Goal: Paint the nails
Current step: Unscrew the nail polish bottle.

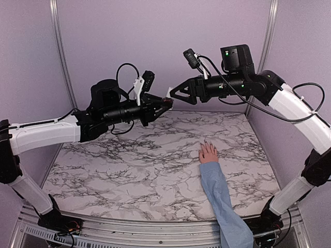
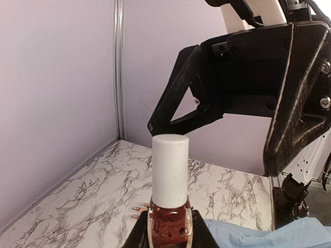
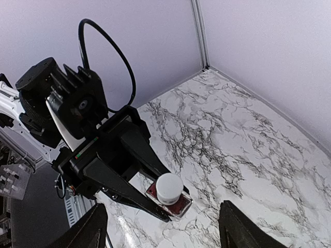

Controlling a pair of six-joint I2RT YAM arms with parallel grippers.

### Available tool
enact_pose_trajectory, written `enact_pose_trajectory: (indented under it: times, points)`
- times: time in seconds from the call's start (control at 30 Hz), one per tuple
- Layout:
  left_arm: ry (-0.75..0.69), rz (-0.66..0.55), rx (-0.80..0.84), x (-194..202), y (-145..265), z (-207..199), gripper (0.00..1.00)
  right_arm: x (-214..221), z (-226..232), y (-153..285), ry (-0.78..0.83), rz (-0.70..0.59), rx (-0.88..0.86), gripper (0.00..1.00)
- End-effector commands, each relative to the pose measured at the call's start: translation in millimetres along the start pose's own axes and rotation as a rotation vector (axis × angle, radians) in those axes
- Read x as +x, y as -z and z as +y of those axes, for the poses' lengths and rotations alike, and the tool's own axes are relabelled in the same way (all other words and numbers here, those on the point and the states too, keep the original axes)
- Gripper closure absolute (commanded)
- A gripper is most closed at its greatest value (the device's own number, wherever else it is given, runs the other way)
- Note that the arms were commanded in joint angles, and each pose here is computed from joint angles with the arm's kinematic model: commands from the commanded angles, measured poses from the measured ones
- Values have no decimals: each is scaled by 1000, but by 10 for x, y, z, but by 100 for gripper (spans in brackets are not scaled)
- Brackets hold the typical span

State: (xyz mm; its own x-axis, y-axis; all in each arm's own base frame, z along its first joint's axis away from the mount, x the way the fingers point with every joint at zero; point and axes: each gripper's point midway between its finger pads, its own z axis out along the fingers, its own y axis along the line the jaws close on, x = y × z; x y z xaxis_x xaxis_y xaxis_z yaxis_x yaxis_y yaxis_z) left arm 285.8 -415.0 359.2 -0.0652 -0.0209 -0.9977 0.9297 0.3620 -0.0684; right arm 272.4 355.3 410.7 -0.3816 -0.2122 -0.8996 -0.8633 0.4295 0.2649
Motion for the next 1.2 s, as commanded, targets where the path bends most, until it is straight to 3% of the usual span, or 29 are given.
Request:
enact_pose_trajectory:
  times: [0.0, 0.47, 1.17]
  points:
    - [-38, 0, -44, -76, 16, 3, 100, -131, -14, 3, -16, -19, 19, 30]
    - [-73, 3, -27, -96, -77, -57, 100, -65, -23, -81, -19, 4, -4, 55]
    - [-91, 3, -25, -99, -117, -48, 100, -1, -58, -116, -47, 21, -40, 73]
